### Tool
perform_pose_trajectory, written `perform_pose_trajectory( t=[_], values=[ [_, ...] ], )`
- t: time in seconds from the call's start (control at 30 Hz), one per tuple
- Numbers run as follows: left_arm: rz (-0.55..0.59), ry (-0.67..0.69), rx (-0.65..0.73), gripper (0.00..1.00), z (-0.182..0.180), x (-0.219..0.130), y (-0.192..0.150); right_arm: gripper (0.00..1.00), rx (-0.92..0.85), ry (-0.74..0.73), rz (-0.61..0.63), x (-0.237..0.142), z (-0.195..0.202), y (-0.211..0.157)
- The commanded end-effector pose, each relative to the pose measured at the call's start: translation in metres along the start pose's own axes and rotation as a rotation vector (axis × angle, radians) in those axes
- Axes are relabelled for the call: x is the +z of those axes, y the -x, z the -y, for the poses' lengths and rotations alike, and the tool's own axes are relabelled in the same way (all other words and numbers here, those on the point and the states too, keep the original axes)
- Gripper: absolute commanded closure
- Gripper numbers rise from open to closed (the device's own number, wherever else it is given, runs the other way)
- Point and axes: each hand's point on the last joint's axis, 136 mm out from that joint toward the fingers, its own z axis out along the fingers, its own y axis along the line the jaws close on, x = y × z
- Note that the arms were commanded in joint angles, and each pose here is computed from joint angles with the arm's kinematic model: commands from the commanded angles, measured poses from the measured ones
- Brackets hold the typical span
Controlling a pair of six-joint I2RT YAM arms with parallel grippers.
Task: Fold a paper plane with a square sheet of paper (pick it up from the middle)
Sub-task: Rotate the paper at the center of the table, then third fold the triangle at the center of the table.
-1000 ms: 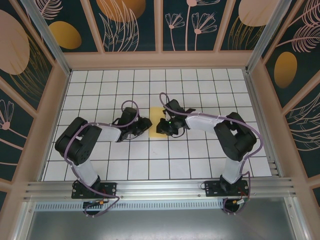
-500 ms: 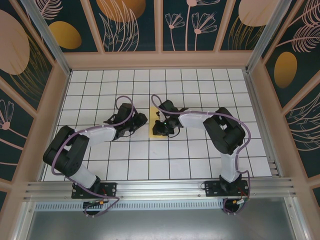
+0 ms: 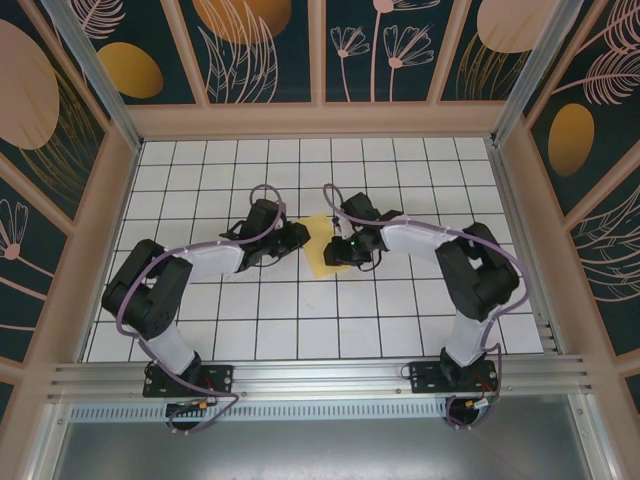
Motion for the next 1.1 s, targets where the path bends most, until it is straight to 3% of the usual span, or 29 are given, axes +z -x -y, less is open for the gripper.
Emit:
perform_pose_trajectory(
  t=[0.0,0.13,0.37,0.7,1.07],
  values=[
    [-0.052,-0.061,0.032,0.74,0.016,0.014,-0.011,0.57,0.176,0.024,0.142,-0.034,0.008,0.017],
    [-0.098,-0.051,0.024,0.81,0.010,0.025,-0.025,0.51,0.351,0.074,0.193,-0.049,0.027,0.013],
    [-0.094,0.035,-0.008,0.84,-0.017,0.035,-0.029,0.46,0.449,0.127,0.125,-0.033,0.023,0.001],
    [-0.083,0.192,-0.074,0.86,-0.063,0.037,-0.039,0.45,0.468,0.073,0.070,-0.010,0.024,-0.004],
    [-0.091,0.190,-0.084,0.87,-0.067,0.038,-0.044,0.45,0.449,0.073,0.062,-0.003,0.024,0.002]
  ],
)
